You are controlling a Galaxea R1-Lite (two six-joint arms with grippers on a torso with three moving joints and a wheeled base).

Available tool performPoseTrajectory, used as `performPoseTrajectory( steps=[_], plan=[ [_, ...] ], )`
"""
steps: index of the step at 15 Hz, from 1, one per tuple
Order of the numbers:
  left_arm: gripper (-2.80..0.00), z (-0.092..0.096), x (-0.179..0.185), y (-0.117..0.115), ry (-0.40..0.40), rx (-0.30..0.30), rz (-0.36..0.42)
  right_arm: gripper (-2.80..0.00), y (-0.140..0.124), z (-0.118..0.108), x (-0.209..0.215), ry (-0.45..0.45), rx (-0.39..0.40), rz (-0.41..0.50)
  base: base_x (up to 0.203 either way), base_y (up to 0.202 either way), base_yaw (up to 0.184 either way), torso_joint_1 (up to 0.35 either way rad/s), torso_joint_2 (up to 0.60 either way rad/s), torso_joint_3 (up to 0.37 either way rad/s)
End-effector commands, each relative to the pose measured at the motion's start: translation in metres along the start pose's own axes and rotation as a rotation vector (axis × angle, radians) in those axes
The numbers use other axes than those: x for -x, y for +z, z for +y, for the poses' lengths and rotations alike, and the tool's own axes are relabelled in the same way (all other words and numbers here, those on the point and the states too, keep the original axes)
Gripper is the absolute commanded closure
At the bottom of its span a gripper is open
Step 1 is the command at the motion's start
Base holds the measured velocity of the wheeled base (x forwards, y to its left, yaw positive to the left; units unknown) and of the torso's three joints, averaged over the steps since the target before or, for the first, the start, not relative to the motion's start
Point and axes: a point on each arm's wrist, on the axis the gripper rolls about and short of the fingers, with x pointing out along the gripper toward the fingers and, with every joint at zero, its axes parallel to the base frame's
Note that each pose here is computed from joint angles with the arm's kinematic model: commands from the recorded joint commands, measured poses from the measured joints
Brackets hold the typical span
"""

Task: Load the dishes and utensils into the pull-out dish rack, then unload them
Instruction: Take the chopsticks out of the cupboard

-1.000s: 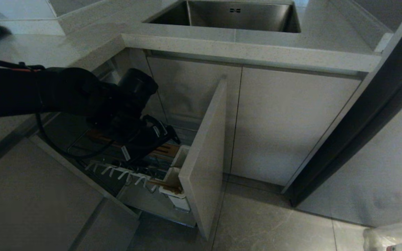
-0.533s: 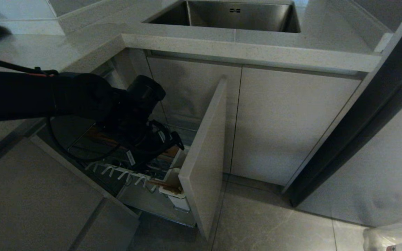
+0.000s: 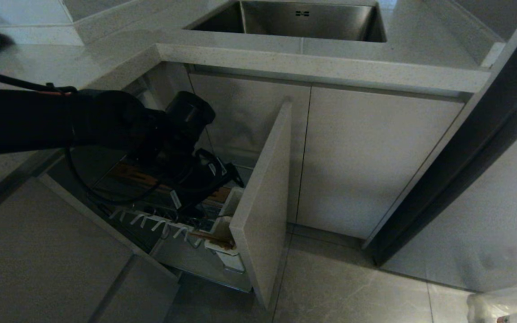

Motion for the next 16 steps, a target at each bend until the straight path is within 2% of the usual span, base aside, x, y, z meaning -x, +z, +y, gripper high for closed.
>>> performPoseTrajectory(
  steps=[1, 5, 7, 10, 12, 13, 14, 16],
  plan=[
    [-2.8, -0.003, 0.005, 0.003, -0.033, 0.007, -0.025, 0.0, 0.0, 0.0, 0.0, -0.001, 0.0, 0.0, 0.0, 0.0, 0.0, 0.0, 0.0, 0.0],
    [-2.8, -0.013, 0.009, 0.01, -0.131, 0.012, -0.097, 0.0, 0.0, 0.0, 0.0, 0.0, 0.0, 0.0, 0.0, 0.0, 0.0, 0.0, 0.0, 0.0],
    [-2.8, -0.012, 0.01, 0.01, -0.115, 0.012, -0.098, 0.0, 0.0, 0.0, 0.0, 0.001, 0.001, 0.0, 0.0, 0.0, 0.0, 0.0, 0.0, 0.0],
    [-2.8, -0.006, 0.023, 0.006, -0.054, 0.005, -0.075, 0.0, 0.0, 0.0, 0.0, 0.001, 0.001, 0.0, 0.0, 0.0, 0.0, 0.0, 0.0, 0.0],
    [-2.8, 0.003, 0.03, 0.0, 0.051, 0.003, -0.068, 0.0, 0.0, 0.0, 0.0, -0.001, 0.0, 0.0, 0.0, 0.0, 0.0, 0.0, 0.0, 0.0],
    [-2.8, 0.008, 0.035, -0.001, 0.103, 0.002, -0.092, 0.0, 0.0, 0.0, 0.0, 0.001, 0.0, 0.0, 0.0, 0.0, 0.0, 0.0, 0.0, 0.0],
    [-2.8, 0.011, 0.042, -0.002, 0.119, 0.002, -0.098, 0.0, 0.0, 0.0, 0.0, 0.001, 0.0, 0.0, 0.0, 0.0, 0.0, 0.0, 0.0, 0.0],
    [-2.8, 0.021, 0.044, -0.007, 0.184, 0.001, -0.056, 0.0, 0.0, 0.0, 0.0, 0.0, 0.0, 0.0, 0.0, 0.0, 0.0, 0.0, 0.0, 0.0]
  ],
)
